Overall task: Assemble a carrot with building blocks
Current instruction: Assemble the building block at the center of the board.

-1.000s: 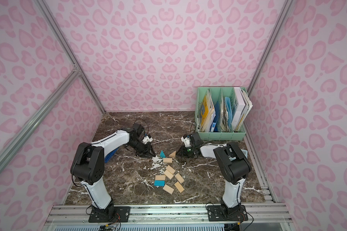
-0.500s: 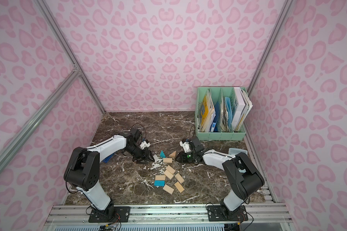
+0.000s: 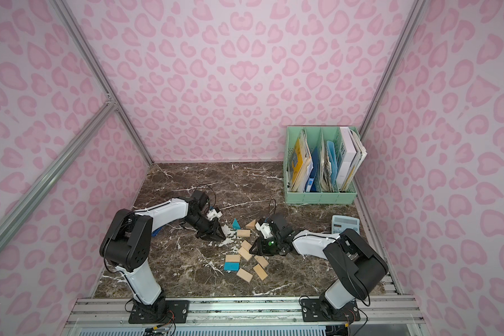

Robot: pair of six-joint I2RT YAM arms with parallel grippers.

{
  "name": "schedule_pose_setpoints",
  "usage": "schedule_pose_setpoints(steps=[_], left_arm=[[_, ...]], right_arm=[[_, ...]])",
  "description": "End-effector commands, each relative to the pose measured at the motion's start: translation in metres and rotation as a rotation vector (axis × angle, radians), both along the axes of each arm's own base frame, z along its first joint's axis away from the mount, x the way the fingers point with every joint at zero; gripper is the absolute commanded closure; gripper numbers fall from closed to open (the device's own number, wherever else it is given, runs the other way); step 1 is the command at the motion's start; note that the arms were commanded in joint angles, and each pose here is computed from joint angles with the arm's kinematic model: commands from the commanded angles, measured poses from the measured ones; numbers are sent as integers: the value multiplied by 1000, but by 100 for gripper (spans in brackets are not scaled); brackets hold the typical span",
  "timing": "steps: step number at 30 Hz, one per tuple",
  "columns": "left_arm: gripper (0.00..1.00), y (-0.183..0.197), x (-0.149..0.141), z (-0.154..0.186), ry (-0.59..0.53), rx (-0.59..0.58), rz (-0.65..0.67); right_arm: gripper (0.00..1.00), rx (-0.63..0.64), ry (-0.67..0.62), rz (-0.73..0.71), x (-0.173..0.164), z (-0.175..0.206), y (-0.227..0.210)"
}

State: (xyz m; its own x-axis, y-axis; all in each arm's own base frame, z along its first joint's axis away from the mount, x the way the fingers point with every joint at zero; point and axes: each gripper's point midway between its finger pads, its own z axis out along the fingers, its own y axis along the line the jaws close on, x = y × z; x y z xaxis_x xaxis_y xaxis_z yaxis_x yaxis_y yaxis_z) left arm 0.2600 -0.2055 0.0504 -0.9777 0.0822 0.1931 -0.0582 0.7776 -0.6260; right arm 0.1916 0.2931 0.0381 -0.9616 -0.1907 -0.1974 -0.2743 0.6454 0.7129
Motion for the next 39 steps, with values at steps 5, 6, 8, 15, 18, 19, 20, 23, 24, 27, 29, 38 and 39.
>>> schedule_pose_setpoints(steps=[5, 6, 8, 15, 18, 19, 20, 23, 24, 27, 29, 38, 39], left_arm=[[70, -5, 0, 1, 15, -22, 2], [70, -5, 0, 1, 11, -22, 2], [70, -5, 0, 2, 9, -19, 2], [70, -7, -2, 3, 13, -25, -2], [70, -8, -4, 1, 17, -22, -8], [71, -8, -5, 0, 19, -22, -11], [71, -8, -5, -1, 21, -21, -10], [71, -10, -7, -5, 27, -24, -13], [72, -12, -7, -5, 32, -29, -14], [75, -16, -8, -8, 40, -37, -20], [77, -19, -8, -10, 37, -37, -24], [86, -30, -4, -19, 33, -44, -24], [86, -30, -4, -20, 38, -43, -26]], right_arm=[[69, 15, -8, -12, 8, -1, 7], [69, 11, -13, -15, 10, -1, 8], [69, 9, -24, -21, 17, -1, 10], [71, 16, -42, -18, 33, 0, 21], [71, 12, -52, -26, 37, -1, 21], [71, 13, -52, -28, 38, -1, 20], [71, 13, -53, -30, 39, -1, 20], [72, 7, -62, -36, 42, -2, 20], [72, 5, -67, -39, 43, -2, 19], [72, 4, -76, -52, 48, -1, 18], [72, 2, -79, -58, 50, -1, 17], [73, 2, -73, -52, 53, 1, 20], [73, 0, -74, -53, 53, 1, 20]])
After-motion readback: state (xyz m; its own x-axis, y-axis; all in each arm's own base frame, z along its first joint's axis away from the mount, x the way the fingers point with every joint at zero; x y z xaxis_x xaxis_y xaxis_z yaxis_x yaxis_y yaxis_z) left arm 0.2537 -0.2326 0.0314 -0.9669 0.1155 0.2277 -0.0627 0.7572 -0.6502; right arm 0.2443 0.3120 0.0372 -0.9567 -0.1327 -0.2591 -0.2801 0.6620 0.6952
